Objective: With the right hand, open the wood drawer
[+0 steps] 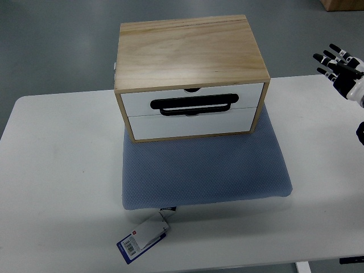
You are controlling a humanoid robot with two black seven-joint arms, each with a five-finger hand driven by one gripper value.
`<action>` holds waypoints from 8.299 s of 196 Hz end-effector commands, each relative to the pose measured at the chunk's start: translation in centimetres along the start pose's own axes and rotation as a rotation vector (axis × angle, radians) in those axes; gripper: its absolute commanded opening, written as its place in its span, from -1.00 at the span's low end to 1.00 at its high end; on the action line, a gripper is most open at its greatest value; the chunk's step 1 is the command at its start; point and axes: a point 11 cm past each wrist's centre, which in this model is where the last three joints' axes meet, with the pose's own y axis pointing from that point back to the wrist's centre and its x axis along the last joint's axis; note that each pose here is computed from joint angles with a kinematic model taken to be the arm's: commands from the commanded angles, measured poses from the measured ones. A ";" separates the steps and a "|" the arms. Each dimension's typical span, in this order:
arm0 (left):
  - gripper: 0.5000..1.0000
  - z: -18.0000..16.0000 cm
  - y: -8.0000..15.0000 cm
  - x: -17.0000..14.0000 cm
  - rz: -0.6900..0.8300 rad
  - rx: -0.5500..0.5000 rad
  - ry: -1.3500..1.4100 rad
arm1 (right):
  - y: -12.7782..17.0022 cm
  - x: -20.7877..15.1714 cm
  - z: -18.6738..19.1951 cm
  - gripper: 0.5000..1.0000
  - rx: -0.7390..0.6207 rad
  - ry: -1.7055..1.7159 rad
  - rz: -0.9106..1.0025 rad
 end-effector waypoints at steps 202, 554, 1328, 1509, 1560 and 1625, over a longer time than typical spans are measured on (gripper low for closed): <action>1.00 0.0 0.0 -0.1 -0.002 0.000 0.000 | -0.1 -0.2 -1.9 0.73 0.036 -0.002 -0.044; 1.00 -0.1 0.0 0.0 -0.002 0.002 0.000 | 0.9 -3.0 -16.7 0.71 0.177 0.253 -0.246; 1.00 0.0 0.0 -0.1 -0.002 0.000 0.000 | 7.1 -29.2 1.2 0.71 -0.542 1.302 -1.146; 1.00 0.0 0.0 -0.1 -0.002 0.000 0.000 | 9.6 -29.8 1.4 0.71 -0.580 1.322 -1.249; 1.00 0.0 0.0 -0.1 -0.002 0.000 0.000 | 8.7 -29.8 1.7 0.71 -0.519 1.343 -1.182; 1.00 -0.1 0.0 0.0 -0.002 0.002 0.000 | 8.8 -29.6 1.7 0.71 -0.512 1.338 -1.177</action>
